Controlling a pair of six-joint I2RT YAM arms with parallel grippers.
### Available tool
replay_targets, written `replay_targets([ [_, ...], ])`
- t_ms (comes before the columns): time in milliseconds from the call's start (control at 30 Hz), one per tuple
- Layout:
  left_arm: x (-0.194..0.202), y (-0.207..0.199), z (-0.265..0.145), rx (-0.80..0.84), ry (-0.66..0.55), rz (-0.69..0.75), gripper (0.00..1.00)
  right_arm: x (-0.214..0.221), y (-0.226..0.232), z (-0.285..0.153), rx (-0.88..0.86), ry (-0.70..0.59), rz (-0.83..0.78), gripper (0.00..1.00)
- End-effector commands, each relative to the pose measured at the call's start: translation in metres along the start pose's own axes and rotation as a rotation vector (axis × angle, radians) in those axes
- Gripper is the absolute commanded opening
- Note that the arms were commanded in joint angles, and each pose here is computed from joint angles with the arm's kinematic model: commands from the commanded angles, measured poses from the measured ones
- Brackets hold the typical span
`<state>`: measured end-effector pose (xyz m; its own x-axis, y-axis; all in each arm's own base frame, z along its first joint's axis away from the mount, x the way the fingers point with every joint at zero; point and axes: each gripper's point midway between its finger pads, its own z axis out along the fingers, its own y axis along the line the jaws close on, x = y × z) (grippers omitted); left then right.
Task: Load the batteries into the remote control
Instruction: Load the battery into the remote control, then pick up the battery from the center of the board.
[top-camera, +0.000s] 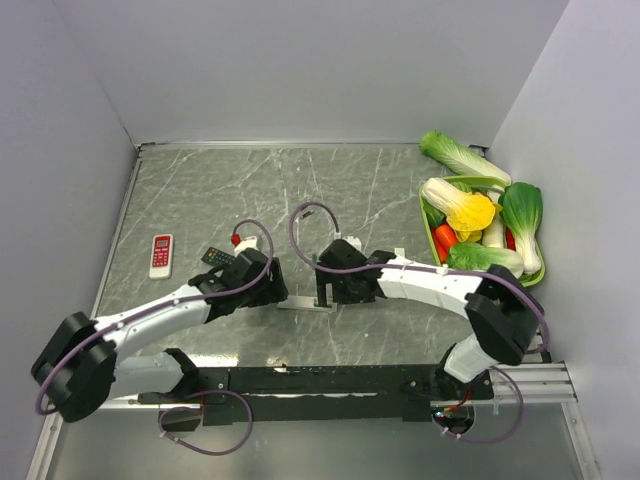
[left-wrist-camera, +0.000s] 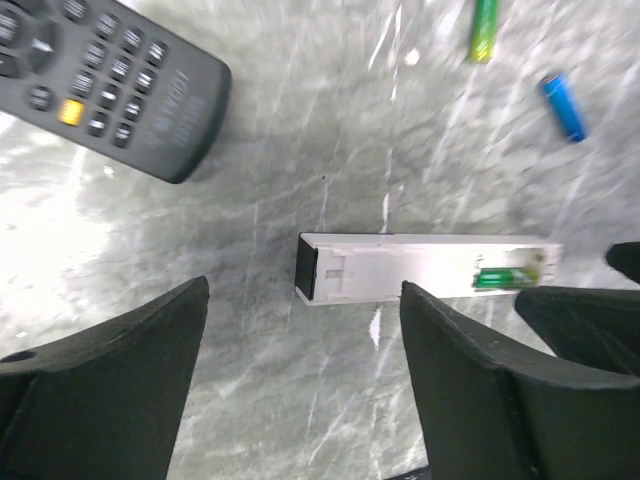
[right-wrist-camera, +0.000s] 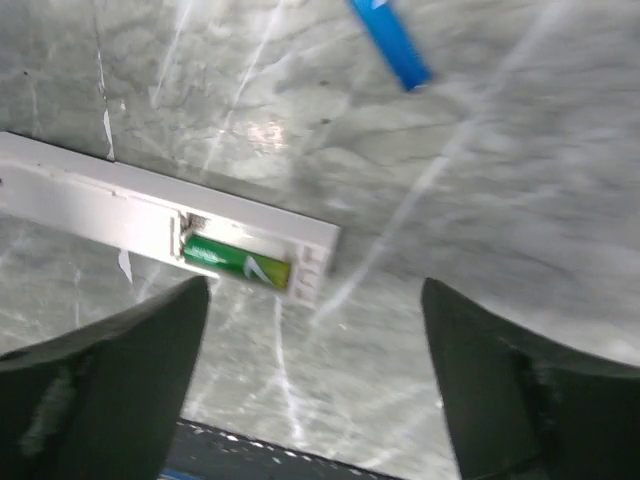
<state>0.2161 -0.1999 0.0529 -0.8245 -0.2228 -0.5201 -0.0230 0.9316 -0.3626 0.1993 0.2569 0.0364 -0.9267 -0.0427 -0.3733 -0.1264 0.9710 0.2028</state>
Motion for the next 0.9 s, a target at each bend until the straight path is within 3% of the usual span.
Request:
replay_targets([
  [0,-0.027,-0.001,-0.022,-0.002,-0.116,-0.036,0.83,-0.046,0.003,-0.049,-0.006,-0.189,-0.065,1.0],
  [200,-0.046,-0.001,-0.043,0.012,-0.198,-0.067,0.91,-0.08,0.009,-0.06,-0.027,-0.278,-0.077,0.99],
  [333,-0.056,0.003,-0.056,0.013,-0.253,-0.087,0.98,-0.104,0.023,-0.05,0.001,-0.298,-0.11,0.86],
  [600,-0.068,0.008,-0.082,0.042,-0.34,-0.101,0.99,-0.129,0.029,-0.001,0.064,-0.211,-0.116,0.74],
  [867,-0.064,0.007,-0.079,0.07,-0.336,-0.07,0.99,-0.141,0.032,0.021,0.048,-0.137,-0.297,0.66],
])
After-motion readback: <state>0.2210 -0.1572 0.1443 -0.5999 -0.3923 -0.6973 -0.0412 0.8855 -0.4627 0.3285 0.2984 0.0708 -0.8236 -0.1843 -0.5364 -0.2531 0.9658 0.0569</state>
